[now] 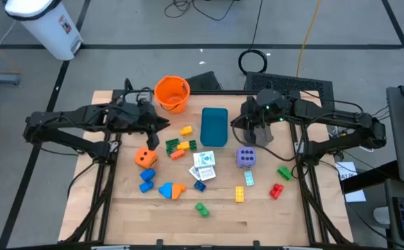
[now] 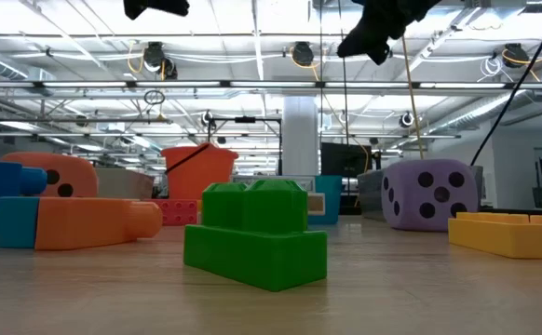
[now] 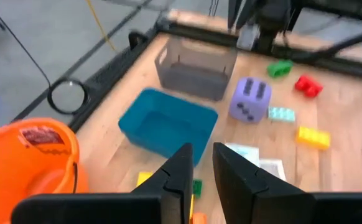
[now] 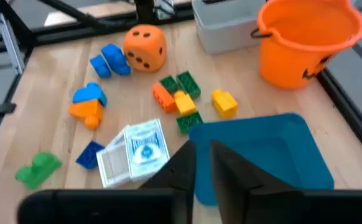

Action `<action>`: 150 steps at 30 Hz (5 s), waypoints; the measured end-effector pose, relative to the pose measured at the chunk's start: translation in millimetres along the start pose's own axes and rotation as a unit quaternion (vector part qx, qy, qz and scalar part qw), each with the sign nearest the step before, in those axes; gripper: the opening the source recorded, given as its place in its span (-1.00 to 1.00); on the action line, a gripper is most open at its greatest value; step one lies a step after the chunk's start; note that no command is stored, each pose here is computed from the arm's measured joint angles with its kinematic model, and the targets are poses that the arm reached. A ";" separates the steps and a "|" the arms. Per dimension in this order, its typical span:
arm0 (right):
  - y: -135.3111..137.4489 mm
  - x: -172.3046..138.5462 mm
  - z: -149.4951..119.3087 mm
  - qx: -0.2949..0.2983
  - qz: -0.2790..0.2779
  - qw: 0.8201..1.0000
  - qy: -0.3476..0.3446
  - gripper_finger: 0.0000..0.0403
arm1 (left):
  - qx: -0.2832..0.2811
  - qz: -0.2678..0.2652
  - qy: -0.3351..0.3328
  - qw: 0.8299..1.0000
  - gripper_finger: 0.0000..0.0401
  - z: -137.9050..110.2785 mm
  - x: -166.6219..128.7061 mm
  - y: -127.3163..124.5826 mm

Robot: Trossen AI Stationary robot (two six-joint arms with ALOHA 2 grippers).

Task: Pick & Place Toys
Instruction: Put the blue deck of cards into the gray bin

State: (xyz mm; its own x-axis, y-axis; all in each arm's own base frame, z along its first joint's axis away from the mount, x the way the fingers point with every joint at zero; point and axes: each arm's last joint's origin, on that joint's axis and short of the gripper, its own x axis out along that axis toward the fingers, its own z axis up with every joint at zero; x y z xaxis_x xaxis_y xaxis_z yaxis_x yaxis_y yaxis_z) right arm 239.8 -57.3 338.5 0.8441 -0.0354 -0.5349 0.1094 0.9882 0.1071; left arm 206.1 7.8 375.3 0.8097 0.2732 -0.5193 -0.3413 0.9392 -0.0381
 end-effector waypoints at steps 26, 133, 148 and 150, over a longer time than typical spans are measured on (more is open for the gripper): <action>26.0 -1.6 -8.7 -0.020 0.092 0.995 0.042 0.19 | -0.069 -0.086 0.140 0.984 -0.65 -15.6 59.1 -21.6; 31.9 0.0 -101.3 0.145 0.136 0.980 -0.009 0.12 | -0.440 -0.192 0.040 0.876 -0.66 -135.9 216.4 -28.2; 31.4 0.0 -99.9 0.143 0.130 0.981 -0.017 0.12 | -0.369 -0.267 -0.112 0.883 -0.67 -67.2 175.5 -29.3; 30.7 0.0 -98.8 0.143 0.124 0.982 -0.024 0.12 | -0.348 -0.246 -0.123 0.896 -0.67 -51.0 159.5 -22.7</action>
State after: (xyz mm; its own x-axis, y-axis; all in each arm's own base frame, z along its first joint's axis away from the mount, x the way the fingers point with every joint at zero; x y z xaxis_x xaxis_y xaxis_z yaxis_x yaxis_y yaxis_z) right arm 191.3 -12.3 259.0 0.8867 0.1863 -0.4231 0.0350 0.8855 0.4633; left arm 318.6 19.5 249.9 0.9955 -0.0202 -0.0924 -0.0595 0.6252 -0.7782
